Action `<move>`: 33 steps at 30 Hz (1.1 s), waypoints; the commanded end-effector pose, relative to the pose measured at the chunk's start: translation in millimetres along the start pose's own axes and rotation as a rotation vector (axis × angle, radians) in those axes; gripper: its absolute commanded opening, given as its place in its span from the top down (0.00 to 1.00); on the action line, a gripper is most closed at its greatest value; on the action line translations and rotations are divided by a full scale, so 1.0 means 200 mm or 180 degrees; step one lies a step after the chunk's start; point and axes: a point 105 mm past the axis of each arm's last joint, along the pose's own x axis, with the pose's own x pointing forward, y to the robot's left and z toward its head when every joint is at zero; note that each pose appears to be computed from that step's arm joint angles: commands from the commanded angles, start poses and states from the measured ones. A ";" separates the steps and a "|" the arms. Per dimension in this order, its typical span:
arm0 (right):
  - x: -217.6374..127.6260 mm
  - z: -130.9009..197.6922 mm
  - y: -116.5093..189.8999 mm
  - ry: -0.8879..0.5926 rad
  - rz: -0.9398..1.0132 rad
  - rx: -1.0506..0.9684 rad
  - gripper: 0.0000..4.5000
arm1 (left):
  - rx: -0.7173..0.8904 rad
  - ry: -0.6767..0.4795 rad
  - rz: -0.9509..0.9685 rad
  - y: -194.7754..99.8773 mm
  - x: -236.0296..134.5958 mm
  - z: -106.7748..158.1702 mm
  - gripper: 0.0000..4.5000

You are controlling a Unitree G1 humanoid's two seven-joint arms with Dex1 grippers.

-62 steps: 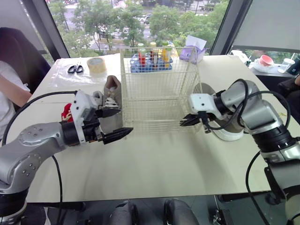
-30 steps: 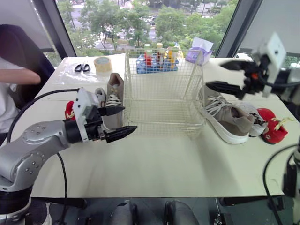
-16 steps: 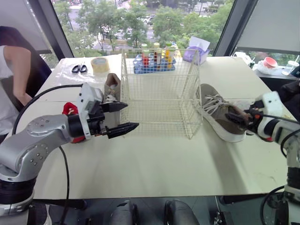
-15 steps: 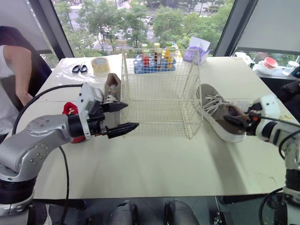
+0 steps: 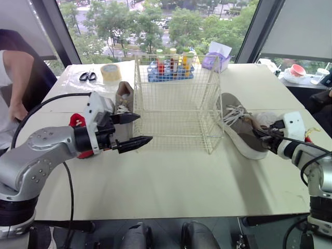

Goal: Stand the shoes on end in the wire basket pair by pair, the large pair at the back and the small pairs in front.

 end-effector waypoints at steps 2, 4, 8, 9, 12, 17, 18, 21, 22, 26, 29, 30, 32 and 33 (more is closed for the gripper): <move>-0.03 0.21 0.04 -0.0428 0.0108 0.0028 0.81 | 0.0142 -0.0053 -0.0014 0.00 -0.01 0.06 0.00; -0.05 0.32 0.02 -0.0639 0.0077 0.0052 0.81 | 0.0148 -0.0072 -0.0023 0.01 -0.01 0.07 0.00; -0.15 0.60 -0.01 -0.1153 -0.0015 0.0015 0.81 | 0.0156 -0.0163 -0.0042 0.04 -0.01 0.11 0.00; -0.18 0.69 -0.01 -0.1315 -0.0028 -0.0012 0.81 | 0.0151 -0.0207 -0.0037 0.05 0.00 0.13 0.00; -0.30 0.92 -0.03 -0.1754 -0.0096 -0.0125 0.81 | 0.0151 -0.0343 0.0003 0.09 0.00 0.18 0.00; -0.46 1.18 0.01 -0.2276 -0.0024 -0.0414 0.81 | 0.0131 -0.0530 0.0023 0.15 0.01 0.26 0.00; -0.48 1.22 0.05 -0.2374 0.0071 -0.0493 0.81 | 0.0126 -0.0579 0.0033 0.17 0.01 0.28 0.00; -0.56 1.31 0.19 -0.2602 0.0574 -0.0739 0.81 | 0.0088 -0.0701 0.0068 0.20 0.02 0.33 0.00; -0.58 1.32 0.24 -0.2639 0.0764 -0.0817 0.81 | 0.0067 -0.0734 0.0064 0.21 0.01 0.35 0.00; -0.64 1.35 0.41 -0.2720 0.1430 -0.1131 0.81 | -0.0108 -0.0902 0.0034 0.26 -0.02 0.42 0.00; -0.66 1.35 0.55 -0.2725 0.1940 -0.1409 0.81 | -0.0384 -0.1028 0.0037 0.33 -0.08 0.48 0.00; -0.66 1.34 0.59 -0.2719 0.2105 -0.1502 0.81 | -0.0504 -0.1070 0.0020 0.35 -0.10 0.49 0.00; -0.66 1.32 0.66 -0.2696 0.2348 -0.1628 0.81 | -0.0689 -0.1098 -0.0024 0.38 -0.14 0.51 0.00; -0.66 1.32 0.69 -0.2697 0.2466 -0.1721 0.81 | -0.0782 -0.1100 -0.0058 0.38 -0.15 0.51 0.00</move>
